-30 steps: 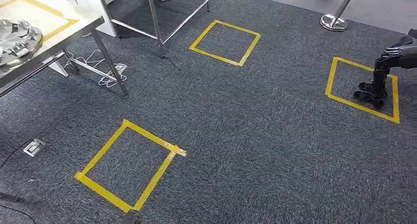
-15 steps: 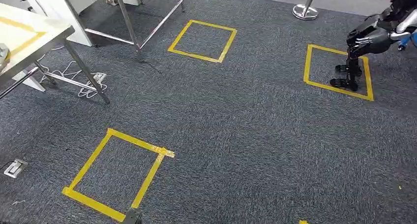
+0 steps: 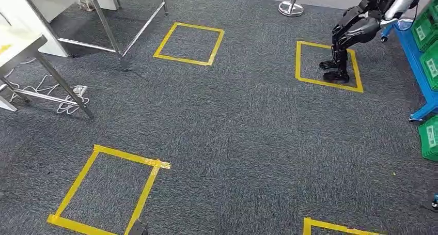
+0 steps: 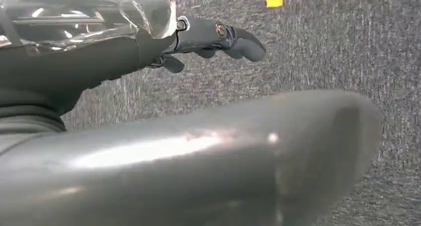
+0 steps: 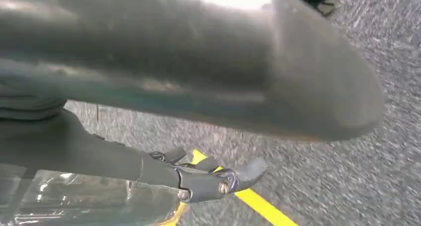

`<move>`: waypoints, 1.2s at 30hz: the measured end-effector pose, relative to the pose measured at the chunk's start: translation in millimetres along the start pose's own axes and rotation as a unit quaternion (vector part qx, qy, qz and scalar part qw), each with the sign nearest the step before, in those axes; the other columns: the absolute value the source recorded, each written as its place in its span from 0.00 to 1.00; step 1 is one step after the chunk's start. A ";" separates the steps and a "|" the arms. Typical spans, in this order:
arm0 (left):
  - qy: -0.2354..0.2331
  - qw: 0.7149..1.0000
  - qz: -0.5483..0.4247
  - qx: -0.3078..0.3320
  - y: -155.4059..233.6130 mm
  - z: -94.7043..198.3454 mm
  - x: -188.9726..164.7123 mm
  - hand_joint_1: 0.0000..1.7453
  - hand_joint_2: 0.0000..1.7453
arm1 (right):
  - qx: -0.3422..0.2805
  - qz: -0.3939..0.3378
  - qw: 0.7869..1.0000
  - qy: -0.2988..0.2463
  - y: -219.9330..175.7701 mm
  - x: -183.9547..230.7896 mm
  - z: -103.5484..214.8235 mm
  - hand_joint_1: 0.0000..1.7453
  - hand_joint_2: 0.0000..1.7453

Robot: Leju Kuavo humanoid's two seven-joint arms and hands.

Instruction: Take the parts from the cabinet and place them on the table.

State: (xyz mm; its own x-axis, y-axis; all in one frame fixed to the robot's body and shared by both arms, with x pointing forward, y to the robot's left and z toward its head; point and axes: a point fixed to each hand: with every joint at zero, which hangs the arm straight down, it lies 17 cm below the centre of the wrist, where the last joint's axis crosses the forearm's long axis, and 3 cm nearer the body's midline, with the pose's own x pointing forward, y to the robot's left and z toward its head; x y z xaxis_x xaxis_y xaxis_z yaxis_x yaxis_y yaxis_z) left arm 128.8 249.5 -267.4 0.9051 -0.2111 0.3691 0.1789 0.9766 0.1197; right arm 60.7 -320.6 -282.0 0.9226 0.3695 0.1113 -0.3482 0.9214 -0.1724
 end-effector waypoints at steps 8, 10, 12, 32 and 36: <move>0.002 1.000 -0.008 -0.004 -2.9 0.2 -0.1 0.00 0.00 | -0.004 -0.006 1.000 -0.002 -4.9 2.9 -0.5 0.00 0.00; 0.002 1.000 -0.009 -0.002 -1.7 -0.4 1.8 0.00 0.00 | -0.004 -0.007 1.000 -0.005 -6.2 6.3 -0.7 0.00 0.00; 0.002 1.000 -0.008 -0.001 -1.0 -0.6 2.3 0.00 0.00 | -0.005 -0.007 1.000 -0.005 -6.6 6.1 -0.7 0.00 0.00; 0.004 1.000 -0.010 0.001 2.4 -2.1 6.5 0.00 0.00 | -0.005 -0.004 1.000 -0.008 -7.9 13.6 -0.9 0.00 0.00; 0.004 1.000 -0.012 -0.003 -0.2 -1.5 5.4 0.00 0.00 | -0.005 -0.006 1.000 -0.007 -7.3 10.7 -0.8 0.00 0.00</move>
State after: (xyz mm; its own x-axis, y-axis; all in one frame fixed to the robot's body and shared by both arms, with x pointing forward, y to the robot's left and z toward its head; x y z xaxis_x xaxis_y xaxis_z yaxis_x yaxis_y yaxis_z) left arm 134.2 248.2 -266.8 0.9040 -0.2334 0.3582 0.2021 0.9716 0.1232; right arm 73.3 -323.5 -280.3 0.9246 0.3593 0.1265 -0.3346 0.9248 -0.1813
